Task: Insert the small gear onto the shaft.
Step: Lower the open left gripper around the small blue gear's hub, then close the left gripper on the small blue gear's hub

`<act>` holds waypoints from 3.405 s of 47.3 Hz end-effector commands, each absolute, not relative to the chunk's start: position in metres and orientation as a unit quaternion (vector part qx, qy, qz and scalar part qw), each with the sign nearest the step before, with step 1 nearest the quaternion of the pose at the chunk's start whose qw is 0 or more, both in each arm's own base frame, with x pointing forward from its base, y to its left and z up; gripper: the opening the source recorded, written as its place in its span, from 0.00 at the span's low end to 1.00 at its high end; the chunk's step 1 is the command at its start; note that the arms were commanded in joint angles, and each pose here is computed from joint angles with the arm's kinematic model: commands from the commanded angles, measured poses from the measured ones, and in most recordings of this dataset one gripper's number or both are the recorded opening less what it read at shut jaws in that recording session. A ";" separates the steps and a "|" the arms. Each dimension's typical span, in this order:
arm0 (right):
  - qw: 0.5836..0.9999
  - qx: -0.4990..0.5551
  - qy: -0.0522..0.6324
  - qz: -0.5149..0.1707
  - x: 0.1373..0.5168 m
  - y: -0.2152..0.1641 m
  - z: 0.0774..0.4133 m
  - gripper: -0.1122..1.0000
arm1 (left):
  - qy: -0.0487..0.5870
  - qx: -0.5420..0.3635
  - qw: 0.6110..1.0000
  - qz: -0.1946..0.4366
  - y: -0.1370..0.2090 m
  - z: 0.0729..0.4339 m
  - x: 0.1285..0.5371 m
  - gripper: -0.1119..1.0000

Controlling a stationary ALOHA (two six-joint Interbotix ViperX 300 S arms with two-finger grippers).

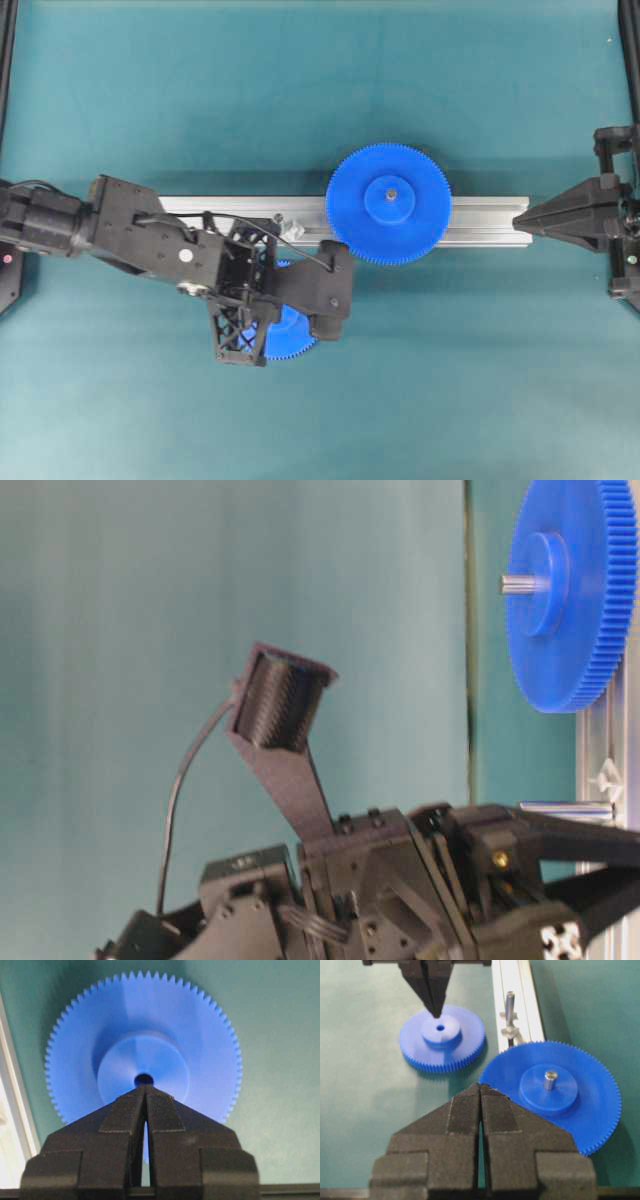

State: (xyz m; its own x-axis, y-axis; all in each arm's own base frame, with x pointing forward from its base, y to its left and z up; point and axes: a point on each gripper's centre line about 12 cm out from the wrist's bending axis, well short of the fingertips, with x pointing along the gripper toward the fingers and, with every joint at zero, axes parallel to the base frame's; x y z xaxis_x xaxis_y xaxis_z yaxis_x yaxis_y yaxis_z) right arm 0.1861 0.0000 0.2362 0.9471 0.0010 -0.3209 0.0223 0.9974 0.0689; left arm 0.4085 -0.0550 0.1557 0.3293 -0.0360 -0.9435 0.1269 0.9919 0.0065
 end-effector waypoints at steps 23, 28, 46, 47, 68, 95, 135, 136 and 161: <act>0.987 0.042 0.157 -0.007 0.188 0.000 0.240 0.10 | 0.576 0.039 0.815 -0.049 -0.057 0.170 0.413 0.09; 0.987 0.042 0.157 -0.008 0.188 -0.001 0.240 0.10 | 0.575 0.039 0.816 -0.049 -0.057 0.170 0.414 0.09; 0.987 0.042 0.158 -0.007 0.188 0.000 0.240 0.10 | 0.575 0.040 0.816 -0.050 -0.058 0.169 0.416 0.09; 0.987 0.042 0.157 -0.007 0.188 0.000 0.240 0.10 | 0.576 0.040 0.815 -0.050 -0.058 0.168 0.416 0.10; 0.986 0.043 0.159 -0.007 0.187 0.000 0.238 0.10 | 0.578 0.026 0.815 -0.040 -0.058 0.167 0.416 0.82; 0.987 0.044 0.157 -0.008 0.186 -0.001 0.238 0.10 | 0.581 0.023 0.813 -0.037 -0.058 0.163 0.418 0.94; 0.986 0.060 0.155 -0.010 0.183 0.000 0.237 0.10 | 0.587 0.021 0.809 -0.032 -0.051 0.155 0.421 0.94; 0.986 0.060 0.155 -0.010 0.183 0.000 0.237 0.10 | 0.587 0.020 0.809 -0.030 -0.050 0.155 0.422 0.94; 0.986 0.060 0.155 -0.010 0.183 0.000 0.237 0.10 | 0.590 0.020 0.806 -0.031 -0.053 0.148 0.422 0.94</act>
